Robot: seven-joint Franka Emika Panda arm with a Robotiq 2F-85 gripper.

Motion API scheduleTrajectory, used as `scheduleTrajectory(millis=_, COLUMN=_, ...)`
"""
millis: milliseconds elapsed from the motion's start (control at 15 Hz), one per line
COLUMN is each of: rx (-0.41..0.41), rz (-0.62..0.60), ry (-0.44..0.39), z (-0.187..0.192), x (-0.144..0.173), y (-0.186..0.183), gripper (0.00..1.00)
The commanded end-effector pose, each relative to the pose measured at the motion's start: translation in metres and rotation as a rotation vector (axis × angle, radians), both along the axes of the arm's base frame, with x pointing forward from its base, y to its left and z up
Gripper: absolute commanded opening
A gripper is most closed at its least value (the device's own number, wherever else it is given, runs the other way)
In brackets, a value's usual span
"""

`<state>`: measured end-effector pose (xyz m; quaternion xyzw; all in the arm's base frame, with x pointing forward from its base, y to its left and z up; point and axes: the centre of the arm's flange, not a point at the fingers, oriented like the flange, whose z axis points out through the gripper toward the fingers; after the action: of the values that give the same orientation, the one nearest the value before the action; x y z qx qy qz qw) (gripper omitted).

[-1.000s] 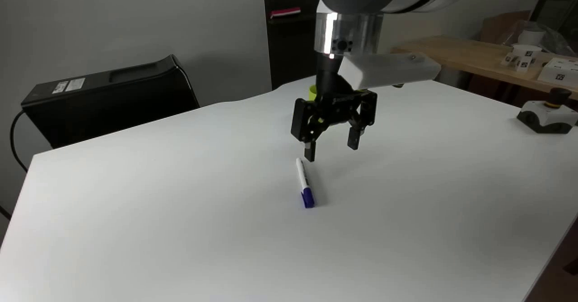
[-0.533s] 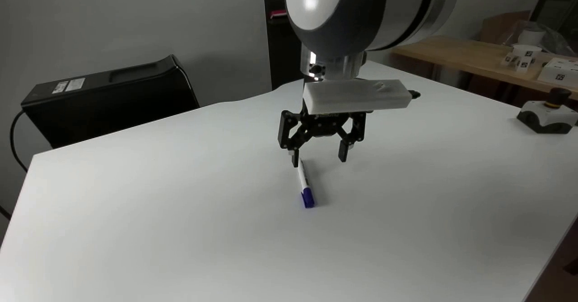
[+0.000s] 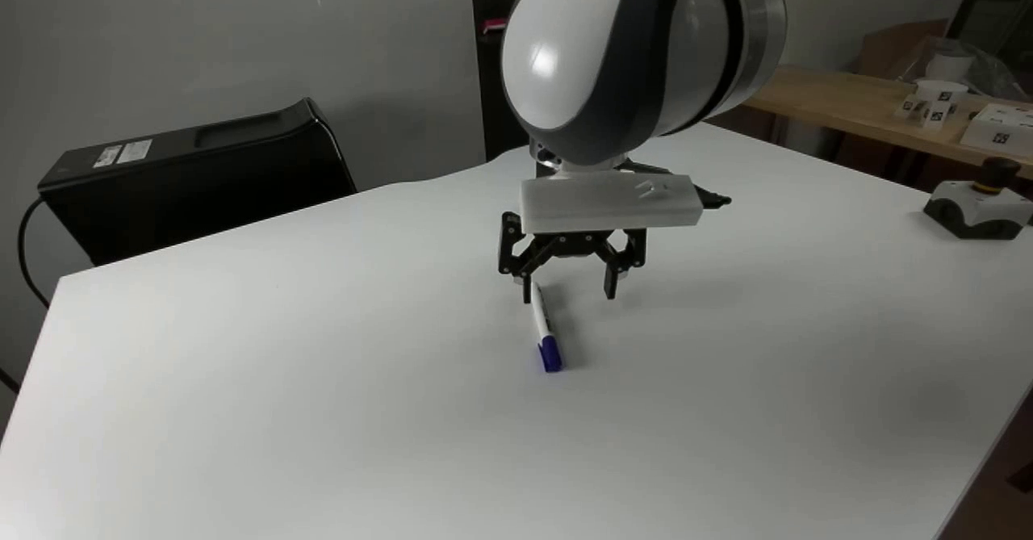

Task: Put the marker in the yellow mug

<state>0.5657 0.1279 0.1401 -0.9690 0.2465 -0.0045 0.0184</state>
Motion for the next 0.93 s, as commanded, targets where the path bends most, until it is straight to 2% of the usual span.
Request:
scheduleTrajectory(millis=0, rx=-0.068, rz=-0.061, ry=-0.033, z=-0.012, x=0.014, y=0.012, gripper=1.00)
scheduleTrajectory(millis=333, rx=-0.110, rz=-0.077, ry=-0.037, z=-0.024, x=0.016, y=0.022, gripper=1.00)
scheduleTrajectory(millis=400, rx=-0.115, rz=-0.075, ry=-0.037, z=-0.026, x=0.016, y=0.024, gripper=0.95)
scheduleTrajectory(millis=467, rx=-0.116, rz=-0.074, ry=-0.035, z=-0.027, x=0.016, y=0.026, gripper=0.74)
scheduleTrajectory(millis=867, rx=-0.114, rz=-0.081, ry=-0.039, z=-0.024, x=0.018, y=0.022, gripper=0.33)
